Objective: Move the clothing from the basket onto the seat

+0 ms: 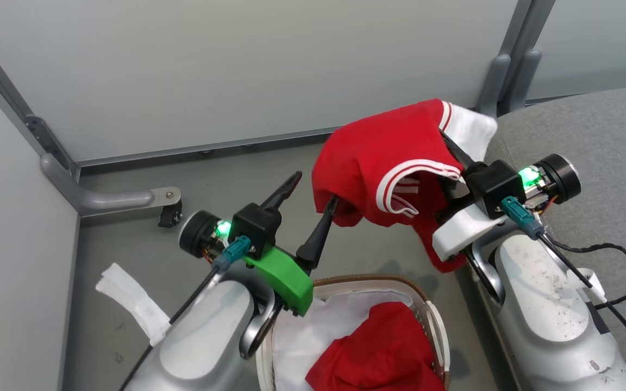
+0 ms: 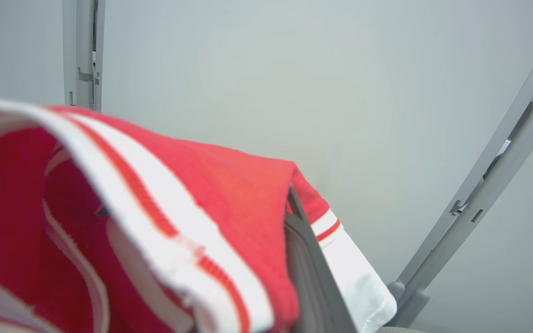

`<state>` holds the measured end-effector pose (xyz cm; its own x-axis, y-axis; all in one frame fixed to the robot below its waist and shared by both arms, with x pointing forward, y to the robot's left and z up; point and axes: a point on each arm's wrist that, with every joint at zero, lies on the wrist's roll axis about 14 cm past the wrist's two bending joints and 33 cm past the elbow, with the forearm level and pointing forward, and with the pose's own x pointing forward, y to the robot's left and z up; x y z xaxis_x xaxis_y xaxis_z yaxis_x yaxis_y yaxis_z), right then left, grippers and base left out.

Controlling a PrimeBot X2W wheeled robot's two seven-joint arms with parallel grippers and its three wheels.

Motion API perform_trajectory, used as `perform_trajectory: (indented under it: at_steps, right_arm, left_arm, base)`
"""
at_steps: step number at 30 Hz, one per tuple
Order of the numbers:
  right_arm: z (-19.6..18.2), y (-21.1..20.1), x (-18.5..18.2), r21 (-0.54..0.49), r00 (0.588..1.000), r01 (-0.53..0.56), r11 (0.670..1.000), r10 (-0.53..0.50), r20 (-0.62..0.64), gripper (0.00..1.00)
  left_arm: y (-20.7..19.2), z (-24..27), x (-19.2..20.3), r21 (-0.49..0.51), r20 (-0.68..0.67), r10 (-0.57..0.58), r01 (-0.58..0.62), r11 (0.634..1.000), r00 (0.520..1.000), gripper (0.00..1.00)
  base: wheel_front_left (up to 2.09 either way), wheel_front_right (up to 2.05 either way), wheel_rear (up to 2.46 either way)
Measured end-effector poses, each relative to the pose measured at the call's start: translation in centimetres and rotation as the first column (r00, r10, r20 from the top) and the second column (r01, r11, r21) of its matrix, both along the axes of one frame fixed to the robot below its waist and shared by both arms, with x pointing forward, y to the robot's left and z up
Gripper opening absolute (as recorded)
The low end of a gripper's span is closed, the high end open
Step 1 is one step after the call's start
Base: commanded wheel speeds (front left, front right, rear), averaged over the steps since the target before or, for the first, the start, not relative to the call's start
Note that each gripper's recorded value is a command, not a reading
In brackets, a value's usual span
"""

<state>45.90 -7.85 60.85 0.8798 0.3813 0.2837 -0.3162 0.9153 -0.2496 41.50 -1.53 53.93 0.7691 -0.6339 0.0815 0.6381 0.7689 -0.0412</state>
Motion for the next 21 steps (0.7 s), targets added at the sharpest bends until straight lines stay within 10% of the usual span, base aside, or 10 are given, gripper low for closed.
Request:
perform_trajectory:
  at_steps: [21]
  right_arm:
    - [-0.9,-3.0,-0.1,-0.021,0.996,0.086,0.996,-0.086,-0.013,0.00]
  left_arm:
    - [0.5,-4.7,-2.9,-0.086,-0.153,0.044,-0.057,0.995,0.987,1.00]
  base:
    - [0.00,0.00,0.00]
